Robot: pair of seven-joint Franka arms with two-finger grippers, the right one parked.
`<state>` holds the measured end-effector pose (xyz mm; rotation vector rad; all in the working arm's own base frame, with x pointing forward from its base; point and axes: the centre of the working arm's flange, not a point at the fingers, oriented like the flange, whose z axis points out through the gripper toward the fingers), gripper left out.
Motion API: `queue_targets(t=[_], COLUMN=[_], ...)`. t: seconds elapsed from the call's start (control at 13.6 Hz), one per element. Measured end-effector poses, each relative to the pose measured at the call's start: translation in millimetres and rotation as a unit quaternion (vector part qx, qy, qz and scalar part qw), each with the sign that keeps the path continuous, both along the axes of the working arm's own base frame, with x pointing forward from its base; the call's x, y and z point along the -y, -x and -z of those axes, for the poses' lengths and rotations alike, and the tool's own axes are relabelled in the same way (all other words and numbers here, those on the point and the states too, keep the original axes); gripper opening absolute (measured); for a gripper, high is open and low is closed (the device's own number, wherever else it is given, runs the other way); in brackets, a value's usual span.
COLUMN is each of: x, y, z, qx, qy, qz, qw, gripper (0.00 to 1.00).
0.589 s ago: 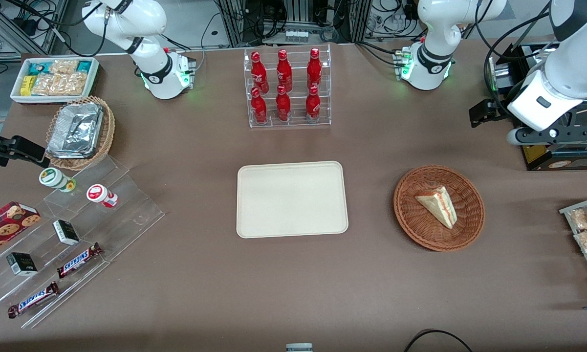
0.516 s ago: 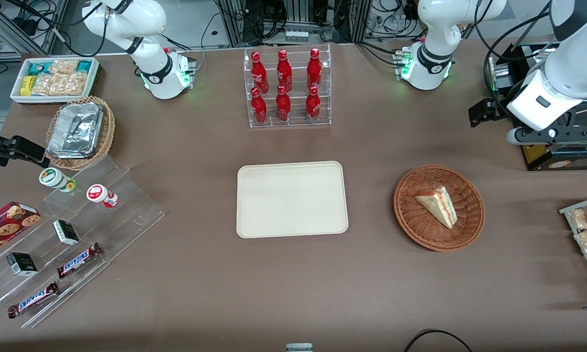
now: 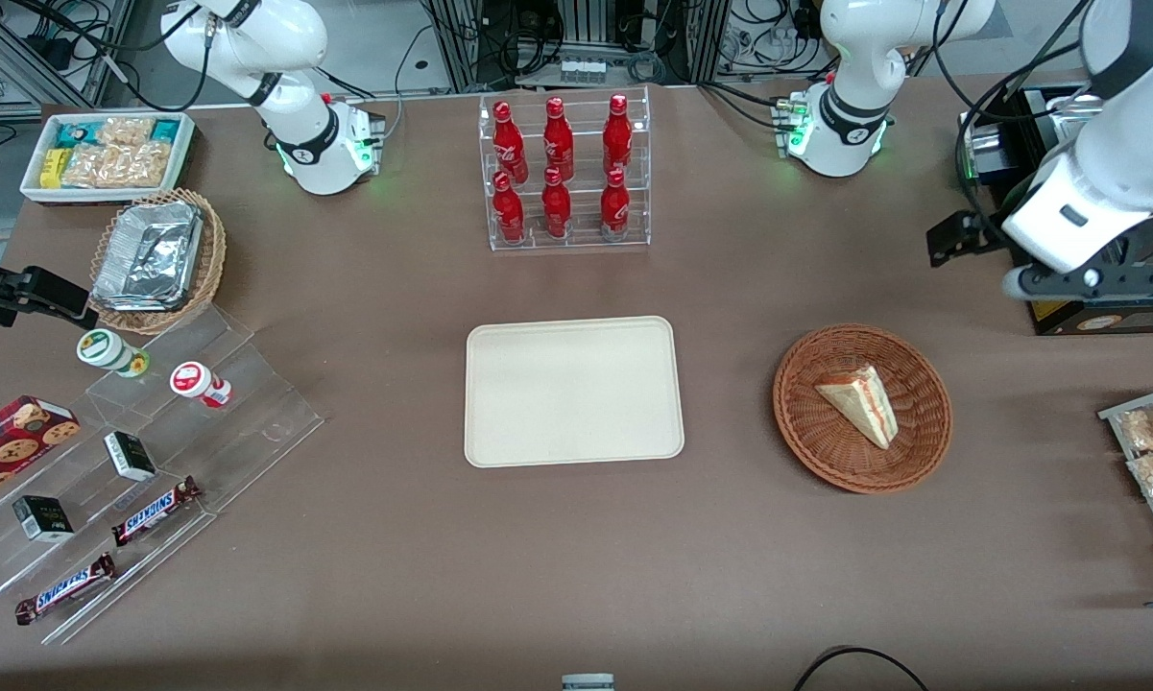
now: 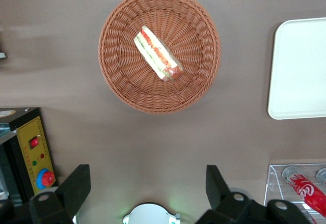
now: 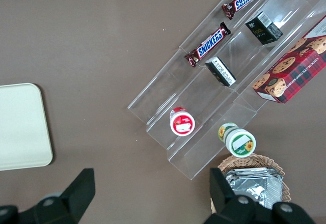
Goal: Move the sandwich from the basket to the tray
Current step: 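Move the left gripper over the sandwich in the wicker basket, then lower the open left gripper around the wrapped sandwich and close it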
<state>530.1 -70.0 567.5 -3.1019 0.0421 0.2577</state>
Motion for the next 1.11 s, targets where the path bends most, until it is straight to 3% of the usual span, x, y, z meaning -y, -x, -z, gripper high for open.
queue_targets(t=[0.15,0.74,1.11], x=[0.0,-1.9,-4.3], y=[-3.5,-0.9,-10.3], z=[37.9,168.2,206.9], qx=[-0.006,0.037,0.053], qy=[0.0,0.008,0.002], qz=[0.0,0.0,-0.113], qw=[1.0,0.9993,0.9922], gripper=[1.0,1.0,1.0])
